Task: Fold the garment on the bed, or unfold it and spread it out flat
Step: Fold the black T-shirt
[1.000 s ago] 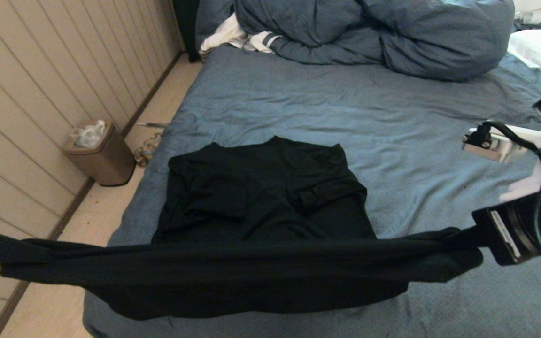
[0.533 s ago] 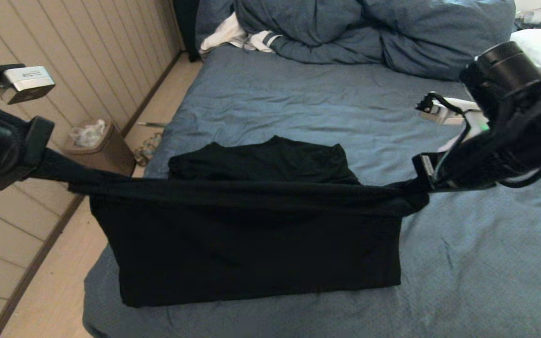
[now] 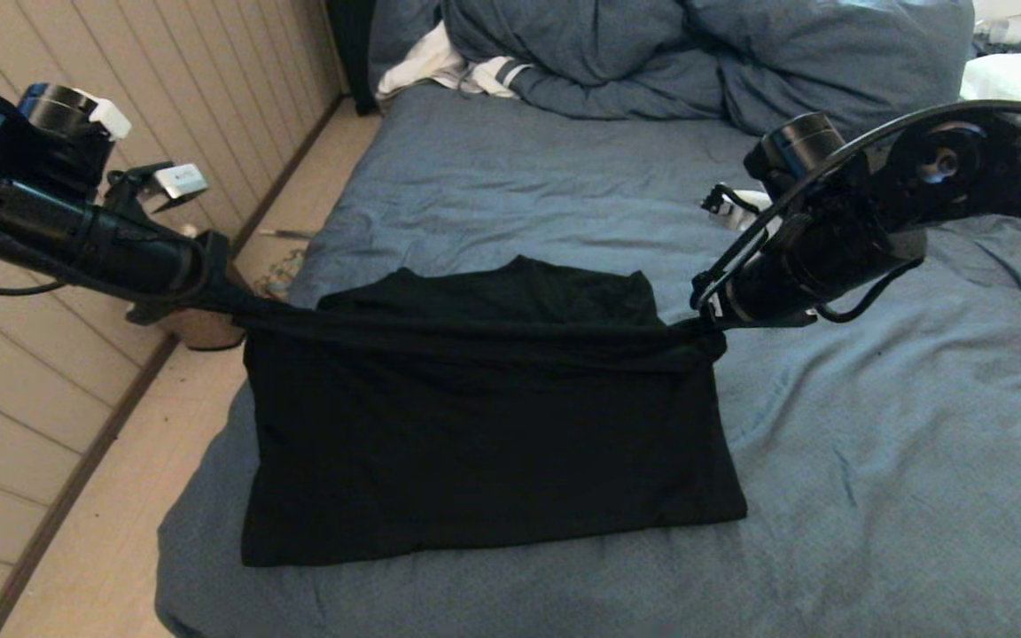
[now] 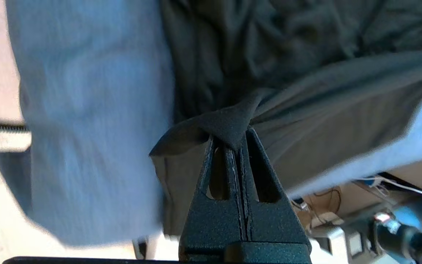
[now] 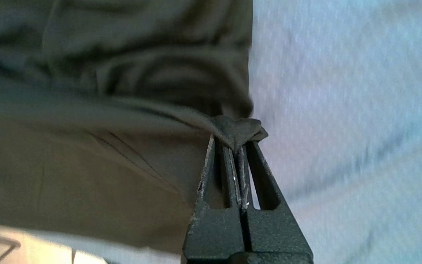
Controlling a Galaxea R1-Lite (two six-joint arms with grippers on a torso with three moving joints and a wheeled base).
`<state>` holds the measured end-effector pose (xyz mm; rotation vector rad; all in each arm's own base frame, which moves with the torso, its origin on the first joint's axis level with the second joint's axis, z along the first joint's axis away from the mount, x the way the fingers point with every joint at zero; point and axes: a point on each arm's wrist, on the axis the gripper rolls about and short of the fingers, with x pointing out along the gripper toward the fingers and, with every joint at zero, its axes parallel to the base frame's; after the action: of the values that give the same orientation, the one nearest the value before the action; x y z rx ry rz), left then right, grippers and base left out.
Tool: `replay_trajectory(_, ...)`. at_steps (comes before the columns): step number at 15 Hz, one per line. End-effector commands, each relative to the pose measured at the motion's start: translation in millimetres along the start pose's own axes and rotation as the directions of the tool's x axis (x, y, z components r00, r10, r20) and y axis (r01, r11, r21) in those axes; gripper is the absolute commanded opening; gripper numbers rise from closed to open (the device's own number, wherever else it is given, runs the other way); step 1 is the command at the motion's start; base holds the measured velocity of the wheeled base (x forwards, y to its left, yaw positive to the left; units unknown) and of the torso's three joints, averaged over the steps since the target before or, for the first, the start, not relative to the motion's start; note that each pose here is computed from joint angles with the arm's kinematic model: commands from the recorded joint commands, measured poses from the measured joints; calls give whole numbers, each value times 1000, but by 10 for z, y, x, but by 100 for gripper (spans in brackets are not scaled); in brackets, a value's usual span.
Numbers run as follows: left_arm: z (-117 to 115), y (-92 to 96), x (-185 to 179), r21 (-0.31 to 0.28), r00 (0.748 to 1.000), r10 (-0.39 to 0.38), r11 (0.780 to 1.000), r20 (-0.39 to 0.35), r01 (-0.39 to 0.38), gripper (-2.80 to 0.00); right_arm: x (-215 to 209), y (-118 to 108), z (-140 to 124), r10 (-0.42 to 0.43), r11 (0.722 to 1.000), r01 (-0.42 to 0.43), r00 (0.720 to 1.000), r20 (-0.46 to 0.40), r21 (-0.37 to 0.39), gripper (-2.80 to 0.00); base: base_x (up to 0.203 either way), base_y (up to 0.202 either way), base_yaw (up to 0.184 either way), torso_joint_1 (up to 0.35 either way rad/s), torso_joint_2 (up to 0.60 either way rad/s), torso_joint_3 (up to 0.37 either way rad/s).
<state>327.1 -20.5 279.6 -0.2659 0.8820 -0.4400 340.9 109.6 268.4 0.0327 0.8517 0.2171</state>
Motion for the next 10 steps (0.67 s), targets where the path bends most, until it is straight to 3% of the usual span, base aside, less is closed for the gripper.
replay_trajectory(1, 42, 133, 240, -24, 999, 2, 1000, -36, -3, -280, 260, 9, 28, -7, 1000, 7, 999, -34, -1, -280, 0, 0, 0, 0, 0, 0)
replay_trajectory(4, 159, 311, 540, -37, 1000, 8, 999, -20, -9, -280, 575, 14, 98, -4, 1000, 4, 1000, 3, -7, -280, 0, 0, 0, 0, 0, 0)
replay_trajectory(10, 366, 470, 814, -16, 992, 2, 1000, 127, 0, -280, 822, -120, 255, -11, 1000, 12, 991, 134, -4, -280, 0, 0, 0, 0, 0, 0)
